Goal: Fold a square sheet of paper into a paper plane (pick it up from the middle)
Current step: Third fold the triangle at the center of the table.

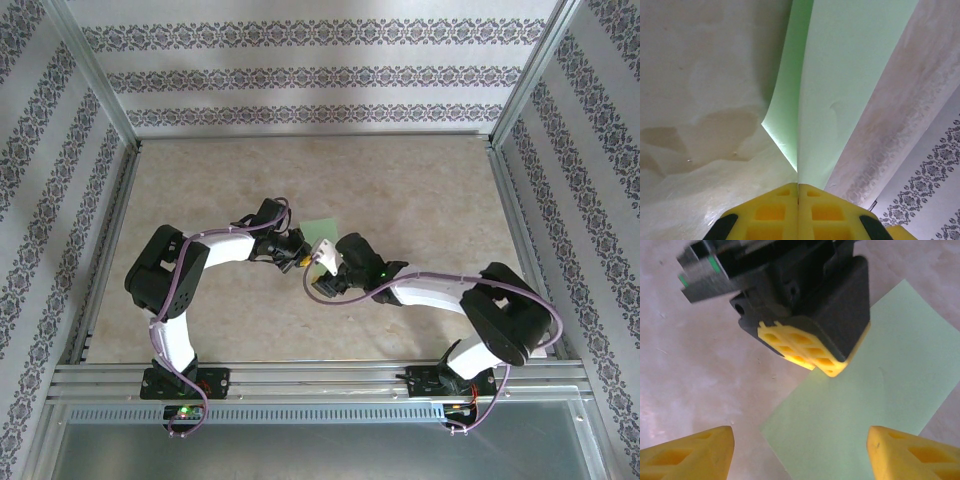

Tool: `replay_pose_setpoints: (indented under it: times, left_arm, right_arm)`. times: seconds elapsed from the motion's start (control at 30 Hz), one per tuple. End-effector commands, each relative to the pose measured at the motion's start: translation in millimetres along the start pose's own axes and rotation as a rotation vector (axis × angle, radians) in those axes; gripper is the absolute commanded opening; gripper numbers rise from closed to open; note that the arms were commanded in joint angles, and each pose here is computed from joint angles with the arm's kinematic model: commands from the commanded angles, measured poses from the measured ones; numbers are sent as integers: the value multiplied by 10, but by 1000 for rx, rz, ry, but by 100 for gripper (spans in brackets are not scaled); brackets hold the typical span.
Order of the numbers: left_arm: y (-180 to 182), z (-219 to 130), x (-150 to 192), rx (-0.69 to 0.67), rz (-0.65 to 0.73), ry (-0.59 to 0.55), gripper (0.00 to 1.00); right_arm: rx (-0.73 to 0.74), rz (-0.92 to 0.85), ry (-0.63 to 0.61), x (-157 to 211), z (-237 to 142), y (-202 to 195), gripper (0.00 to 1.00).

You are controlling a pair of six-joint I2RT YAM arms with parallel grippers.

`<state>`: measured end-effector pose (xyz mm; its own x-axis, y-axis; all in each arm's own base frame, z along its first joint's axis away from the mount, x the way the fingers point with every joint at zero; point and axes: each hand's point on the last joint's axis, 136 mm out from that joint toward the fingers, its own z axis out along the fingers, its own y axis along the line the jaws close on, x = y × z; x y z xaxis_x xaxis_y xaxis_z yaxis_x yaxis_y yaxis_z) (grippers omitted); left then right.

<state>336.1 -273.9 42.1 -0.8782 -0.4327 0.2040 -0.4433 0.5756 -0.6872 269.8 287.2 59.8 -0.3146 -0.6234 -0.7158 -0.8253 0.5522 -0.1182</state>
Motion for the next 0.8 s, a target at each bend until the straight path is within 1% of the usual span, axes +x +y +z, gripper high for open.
replay_pose_setpoints:
  times: [0.0,0.27,0.43,0.6,0.77]
  left_arm:
    - [-60,-26,-42,15,-25,3,2]
    - [-58,-24,-33,16,-25,8,2]
    - [-49,-23,-35,15,-27,8,2]
    - [-29,-25,-42,12,-31,4,2]
    - [-22,-30,-44,12,-32,1,2]
  right_arm:
    - [93,-75,-9,20,95,-100,70]
    - [178,-137,-17,38,211,-194,65]
    - [168,-159,-9,77,233,-159,47]
    - [134,-155,-22,99,200,-81,38]
    - [107,-145,-36,95,165,-24,37]
